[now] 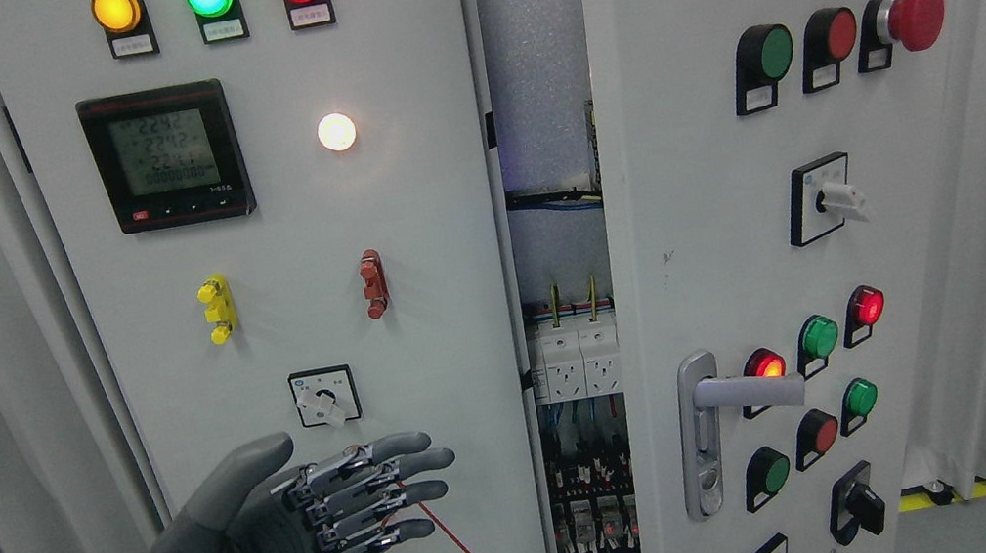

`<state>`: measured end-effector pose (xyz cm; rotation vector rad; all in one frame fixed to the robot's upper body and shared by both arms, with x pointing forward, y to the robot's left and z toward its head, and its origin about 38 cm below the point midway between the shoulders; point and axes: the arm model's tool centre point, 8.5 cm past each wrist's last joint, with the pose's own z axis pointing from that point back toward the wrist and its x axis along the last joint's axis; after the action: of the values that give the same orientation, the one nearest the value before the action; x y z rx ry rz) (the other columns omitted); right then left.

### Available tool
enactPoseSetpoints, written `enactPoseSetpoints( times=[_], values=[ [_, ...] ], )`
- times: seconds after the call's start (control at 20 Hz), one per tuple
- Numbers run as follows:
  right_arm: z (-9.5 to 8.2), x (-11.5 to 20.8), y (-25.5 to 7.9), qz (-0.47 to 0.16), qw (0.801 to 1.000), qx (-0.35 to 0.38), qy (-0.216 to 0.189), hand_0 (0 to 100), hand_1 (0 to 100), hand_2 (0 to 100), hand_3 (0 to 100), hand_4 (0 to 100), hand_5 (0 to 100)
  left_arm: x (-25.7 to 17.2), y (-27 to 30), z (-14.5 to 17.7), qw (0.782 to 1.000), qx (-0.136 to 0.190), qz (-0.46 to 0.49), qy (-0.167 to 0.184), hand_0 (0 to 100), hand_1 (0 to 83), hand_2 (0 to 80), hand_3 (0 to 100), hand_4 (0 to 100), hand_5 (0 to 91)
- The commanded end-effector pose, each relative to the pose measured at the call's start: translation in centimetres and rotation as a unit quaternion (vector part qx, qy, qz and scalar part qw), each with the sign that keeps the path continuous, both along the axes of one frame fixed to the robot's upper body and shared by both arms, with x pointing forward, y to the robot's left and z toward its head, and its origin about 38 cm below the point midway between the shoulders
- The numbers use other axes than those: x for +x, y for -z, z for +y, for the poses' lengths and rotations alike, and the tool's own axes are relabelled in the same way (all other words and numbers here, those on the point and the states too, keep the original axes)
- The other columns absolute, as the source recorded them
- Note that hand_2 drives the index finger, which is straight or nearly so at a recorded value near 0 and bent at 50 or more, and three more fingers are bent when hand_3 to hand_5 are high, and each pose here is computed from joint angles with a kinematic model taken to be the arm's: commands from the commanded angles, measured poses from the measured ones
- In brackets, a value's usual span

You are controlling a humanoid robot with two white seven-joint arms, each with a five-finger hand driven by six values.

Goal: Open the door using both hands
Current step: 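Raise the left hand toward the gap between the two cabinet doors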

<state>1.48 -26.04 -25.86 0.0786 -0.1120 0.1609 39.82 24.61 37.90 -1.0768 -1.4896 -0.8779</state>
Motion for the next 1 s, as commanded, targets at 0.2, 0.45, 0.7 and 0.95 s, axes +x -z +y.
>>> enactPoseSetpoints(
  times=[0.2,0.45,0.7,0.95],
  values=[
    [-0.1,0.0,0.0,0.000,1.000,0.000,0.000,22,0,0,0,0,0,4.4,-6.2,-4.0,0.997,-0.053,-0.007,0.053,30,0.0,2.7,3,4,0.0],
    [0.0,0.0,0.0,0.000,1.000,0.000,0.000,22,0,0,0,0,0,6.9,-5.2,-6.5,0.997,-0.029,0.034,0.068,30,0.0,2.7,3,4,0.0],
    [0.0,0.0,0.0,0.001,1.000,0.000,0.000,22,0,0,0,0,0,7.5,-5.5,-9.9,0.992,-0.008,0.041,0.116,30,0.0,2.7,3,4,0.0],
    [-0.1,0.0,0.0,0.000,1.000,0.000,0.000,22,0,0,0,0,0,7.4,-5.7,-10.9,0.989,0.024,0.007,0.144,30,0.0,2.7,3,4,0.0]
  ],
)
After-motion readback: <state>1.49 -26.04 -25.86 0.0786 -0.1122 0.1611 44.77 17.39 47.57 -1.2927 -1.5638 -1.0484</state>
